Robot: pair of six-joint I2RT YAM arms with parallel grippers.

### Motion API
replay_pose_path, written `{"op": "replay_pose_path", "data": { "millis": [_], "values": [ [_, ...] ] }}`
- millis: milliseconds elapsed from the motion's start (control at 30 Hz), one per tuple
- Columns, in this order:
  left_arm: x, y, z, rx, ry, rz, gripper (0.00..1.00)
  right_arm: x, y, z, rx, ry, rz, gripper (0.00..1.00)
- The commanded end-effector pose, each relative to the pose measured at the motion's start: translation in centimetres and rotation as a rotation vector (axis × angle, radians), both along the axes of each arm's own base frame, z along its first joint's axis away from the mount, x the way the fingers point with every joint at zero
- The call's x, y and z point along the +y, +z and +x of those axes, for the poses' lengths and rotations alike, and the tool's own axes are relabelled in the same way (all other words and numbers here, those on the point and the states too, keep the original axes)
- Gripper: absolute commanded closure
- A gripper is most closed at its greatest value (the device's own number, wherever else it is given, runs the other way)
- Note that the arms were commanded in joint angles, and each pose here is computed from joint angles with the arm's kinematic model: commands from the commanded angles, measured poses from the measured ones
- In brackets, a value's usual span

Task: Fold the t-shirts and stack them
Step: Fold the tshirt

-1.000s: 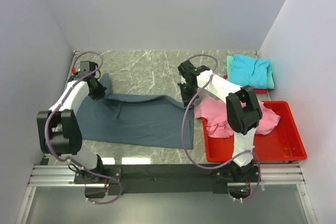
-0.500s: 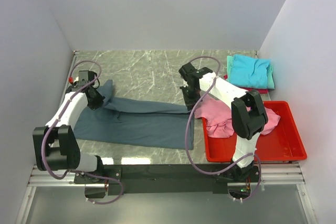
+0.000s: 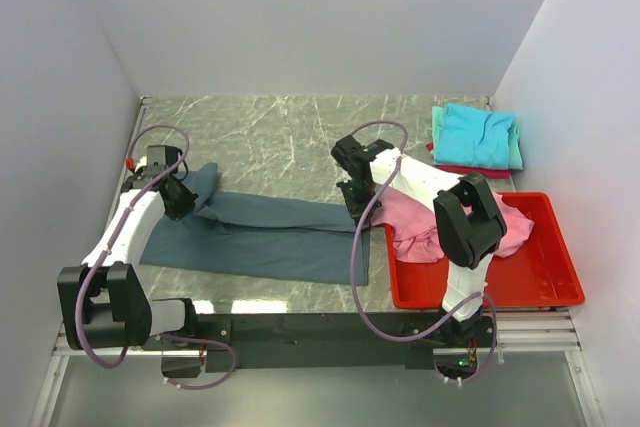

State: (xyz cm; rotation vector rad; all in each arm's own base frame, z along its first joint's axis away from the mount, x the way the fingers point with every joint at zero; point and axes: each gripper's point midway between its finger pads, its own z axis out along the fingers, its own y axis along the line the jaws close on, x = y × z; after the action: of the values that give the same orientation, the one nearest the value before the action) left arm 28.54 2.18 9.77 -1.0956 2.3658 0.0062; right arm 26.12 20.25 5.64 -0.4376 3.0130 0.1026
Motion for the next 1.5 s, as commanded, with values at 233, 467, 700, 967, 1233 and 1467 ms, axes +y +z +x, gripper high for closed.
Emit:
{"op": "replay_pose_path", "data": {
  "millis": [233,467,700,967,1233,1467],
  "values": [
    [-0.1,-0.7,-1.6,0.023,0.021,-0.005,1.00,-1.3,-0.1,-1.2,0.011,-0.012,-0.049,1.00],
    [0.0,1.9,-2.8,-0.008,0.015,0.007,0.35,-2.1,0.7,-2.5,0.026,-0.015,-0.060,0.67],
    [0.2,6.8,1.4,-0.144,0.000,0.018,0.12,0.2,4.2,-0.5,-0.048,-0.005,0.044,0.60],
    [2.2,7.0,8.7,-0.206,-0.042,0.029,0.16,3.5,3.2,1.2,-0.038,0.003,0.155,0.60],
    [1.5,3.2,13.8,-0.179,-0.193,-0.046,0.27,4.4,2.9,0.9,-0.023,-0.003,0.209,0.60],
    [0.8,-2.0,14.7,-0.080,-0.265,-0.096,0.16,4.6,2.4,0.6,-0.006,0.001,0.216,0.60]
  ]
}}
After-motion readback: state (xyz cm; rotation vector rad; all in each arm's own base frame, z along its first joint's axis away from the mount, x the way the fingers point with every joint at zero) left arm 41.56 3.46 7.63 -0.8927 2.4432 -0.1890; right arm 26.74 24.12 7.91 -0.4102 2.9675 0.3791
